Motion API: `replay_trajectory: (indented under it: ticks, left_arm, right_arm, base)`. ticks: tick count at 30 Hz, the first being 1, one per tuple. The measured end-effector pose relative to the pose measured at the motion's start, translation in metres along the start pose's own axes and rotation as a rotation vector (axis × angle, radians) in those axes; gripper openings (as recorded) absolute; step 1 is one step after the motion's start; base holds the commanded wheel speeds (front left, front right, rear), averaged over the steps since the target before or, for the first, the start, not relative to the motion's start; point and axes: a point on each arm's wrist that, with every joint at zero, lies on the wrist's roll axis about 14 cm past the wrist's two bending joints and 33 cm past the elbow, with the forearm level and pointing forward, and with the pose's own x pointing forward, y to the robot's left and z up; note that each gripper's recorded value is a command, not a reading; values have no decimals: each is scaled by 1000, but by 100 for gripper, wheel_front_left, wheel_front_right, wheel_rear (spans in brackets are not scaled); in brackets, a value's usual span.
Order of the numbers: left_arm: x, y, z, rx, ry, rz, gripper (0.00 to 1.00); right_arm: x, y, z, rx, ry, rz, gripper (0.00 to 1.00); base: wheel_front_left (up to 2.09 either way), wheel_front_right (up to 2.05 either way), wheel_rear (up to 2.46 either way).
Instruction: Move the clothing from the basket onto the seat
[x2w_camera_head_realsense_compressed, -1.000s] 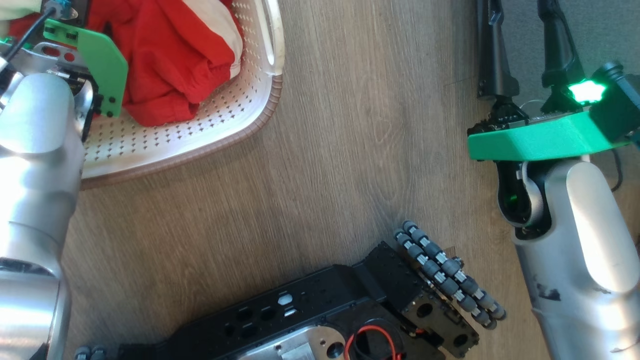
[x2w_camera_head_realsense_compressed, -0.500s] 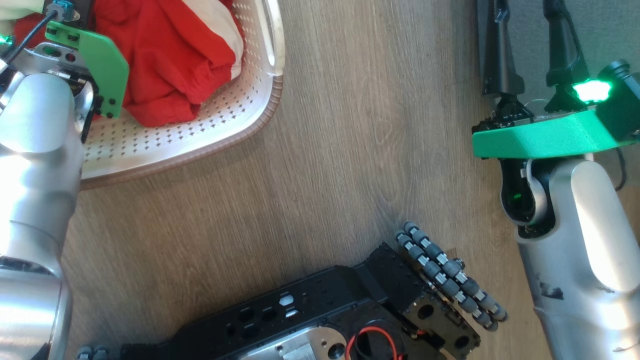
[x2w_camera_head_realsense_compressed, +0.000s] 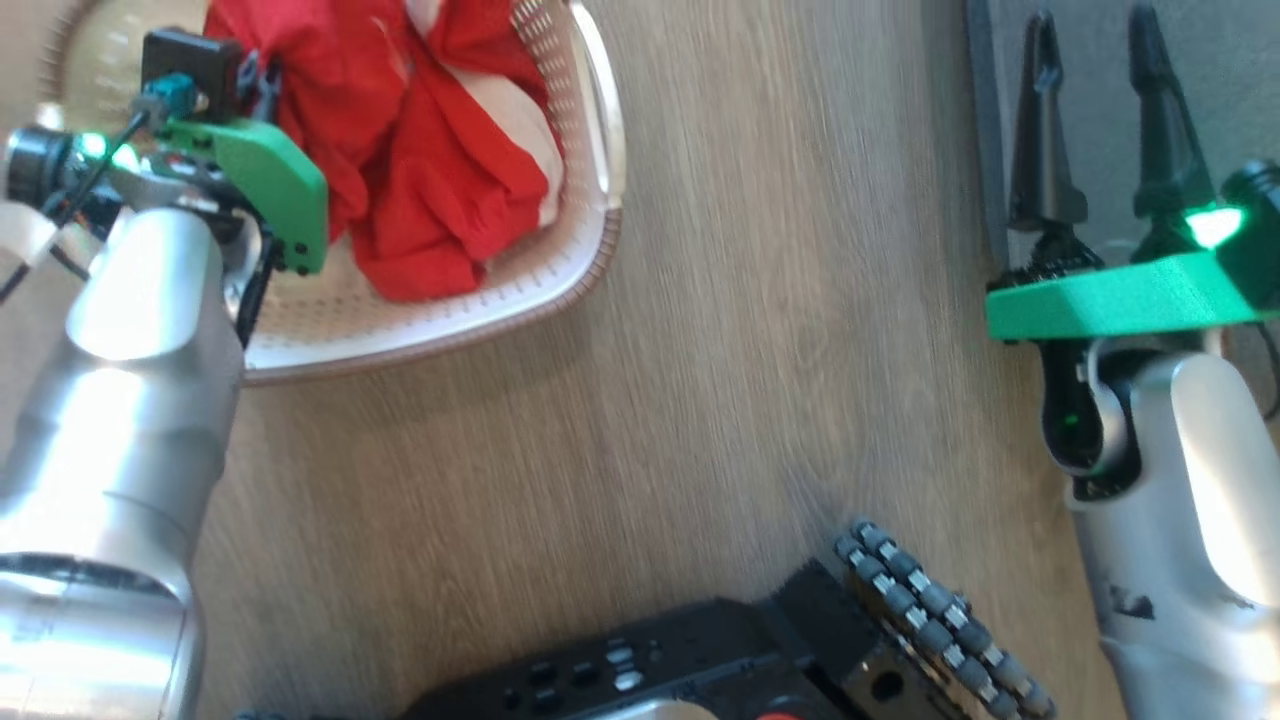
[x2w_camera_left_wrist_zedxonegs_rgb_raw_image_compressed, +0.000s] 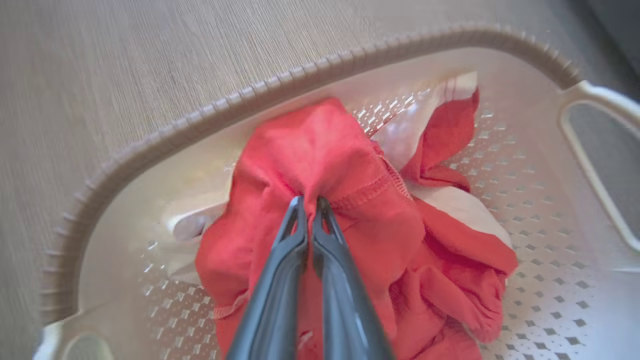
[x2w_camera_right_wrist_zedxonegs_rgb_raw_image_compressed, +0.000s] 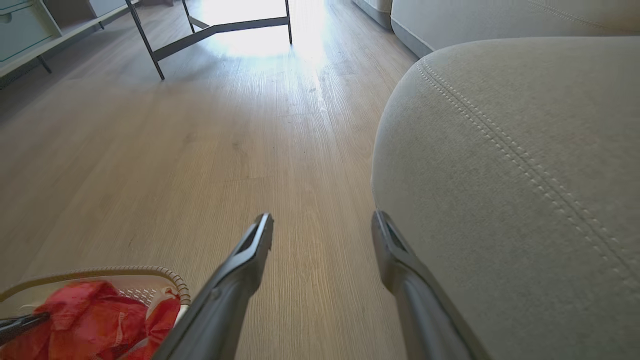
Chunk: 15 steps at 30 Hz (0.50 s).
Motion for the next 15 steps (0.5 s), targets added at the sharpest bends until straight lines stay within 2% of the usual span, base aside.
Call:
replay_trajectory:
  ticks: [9, 15]
  left_arm:
    - [-71, 3, 65, -63, -182, 62, 0]
    - [-131, 12, 96, -84, -310, 128, 0]
  right_arm:
    - [-26, 3, 55, -36, -89, 31, 100]
    - [-55, 8, 74, -31, -110, 45, 100]
  base:
    - [0, 0, 0]
    - [0, 0, 0]
